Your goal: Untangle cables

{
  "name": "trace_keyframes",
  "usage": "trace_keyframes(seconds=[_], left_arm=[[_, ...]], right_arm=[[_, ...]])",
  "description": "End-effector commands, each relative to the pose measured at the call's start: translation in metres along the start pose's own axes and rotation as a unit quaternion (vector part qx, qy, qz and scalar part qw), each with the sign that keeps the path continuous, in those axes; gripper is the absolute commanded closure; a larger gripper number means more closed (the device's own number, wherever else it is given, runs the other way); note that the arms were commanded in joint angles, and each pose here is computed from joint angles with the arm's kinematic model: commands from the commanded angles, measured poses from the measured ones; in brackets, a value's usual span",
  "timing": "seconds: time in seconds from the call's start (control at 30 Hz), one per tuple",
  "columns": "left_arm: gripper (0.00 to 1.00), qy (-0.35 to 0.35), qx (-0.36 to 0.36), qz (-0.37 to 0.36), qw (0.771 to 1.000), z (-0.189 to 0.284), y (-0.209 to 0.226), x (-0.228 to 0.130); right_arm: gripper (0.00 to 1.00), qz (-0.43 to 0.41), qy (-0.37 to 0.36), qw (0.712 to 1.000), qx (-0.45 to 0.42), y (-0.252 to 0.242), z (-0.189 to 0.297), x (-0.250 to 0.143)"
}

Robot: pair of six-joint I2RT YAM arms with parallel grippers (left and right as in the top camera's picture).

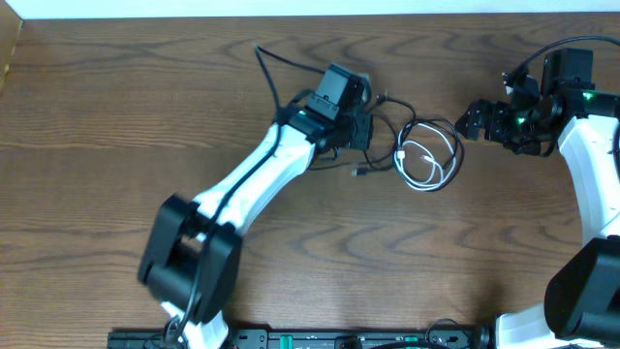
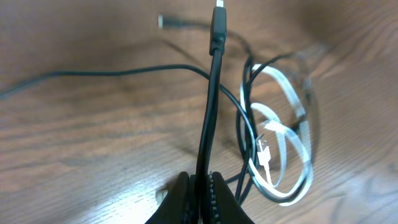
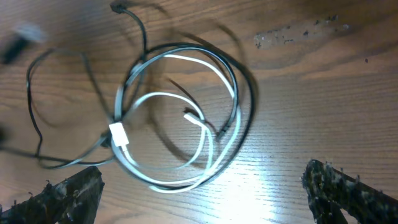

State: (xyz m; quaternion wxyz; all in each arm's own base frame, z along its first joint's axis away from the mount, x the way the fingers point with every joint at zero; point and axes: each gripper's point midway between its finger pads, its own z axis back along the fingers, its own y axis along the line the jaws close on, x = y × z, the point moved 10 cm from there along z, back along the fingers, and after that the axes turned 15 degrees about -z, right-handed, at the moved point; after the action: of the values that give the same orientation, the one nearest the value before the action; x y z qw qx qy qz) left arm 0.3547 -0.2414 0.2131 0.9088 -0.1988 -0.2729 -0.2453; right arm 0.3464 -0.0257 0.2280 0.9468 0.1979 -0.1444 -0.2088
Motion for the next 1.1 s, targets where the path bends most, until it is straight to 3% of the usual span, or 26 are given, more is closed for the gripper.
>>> trace_keyframes(seconds=[0.0, 0.47, 0.87, 0.93, 1.0, 1.07], left_arm=[[0.92, -0.012, 0.019, -0.016, 1.000, 0.018, -0.002, 0.008], [0.93, 0.159, 0.070, 0.046, 0.984, 0.024, 0.007, -0.044], [0.93, 0.143, 0.078, 0.095, 0.982, 0.024, 0.014, -0.040], [0.93, 0.131, 0.082, 0.114, 0.981, 0.025, 0.019, -0.037], [0.92, 0.117, 0.081, 0.135, 0.981, 0.029, 0.025, -0.033], [0.92, 0.094, 0.085, 0.149, 0.981, 0.040, 0.033, -0.027]], right_arm=[[0.01, 0.003, -0.004, 1.000, 0.001, 0.002, 0.002, 0.001], [0.01, 0.003, -0.004, 1.000, 0.001, 0.002, 0.002, 0.001], [0.01, 0.020, 0.005, 0.999, 0.025, 0.023, -0.009, -0.007], [0.08, 0.028, 0.011, 0.999, 0.029, 0.033, -0.016, -0.012], [0.27, 0.029, 0.016, 0.999, 0.034, 0.043, -0.024, -0.018], [0.35, 0.018, 0.019, 0.999, 0.045, 0.057, -0.035, -0.025]])
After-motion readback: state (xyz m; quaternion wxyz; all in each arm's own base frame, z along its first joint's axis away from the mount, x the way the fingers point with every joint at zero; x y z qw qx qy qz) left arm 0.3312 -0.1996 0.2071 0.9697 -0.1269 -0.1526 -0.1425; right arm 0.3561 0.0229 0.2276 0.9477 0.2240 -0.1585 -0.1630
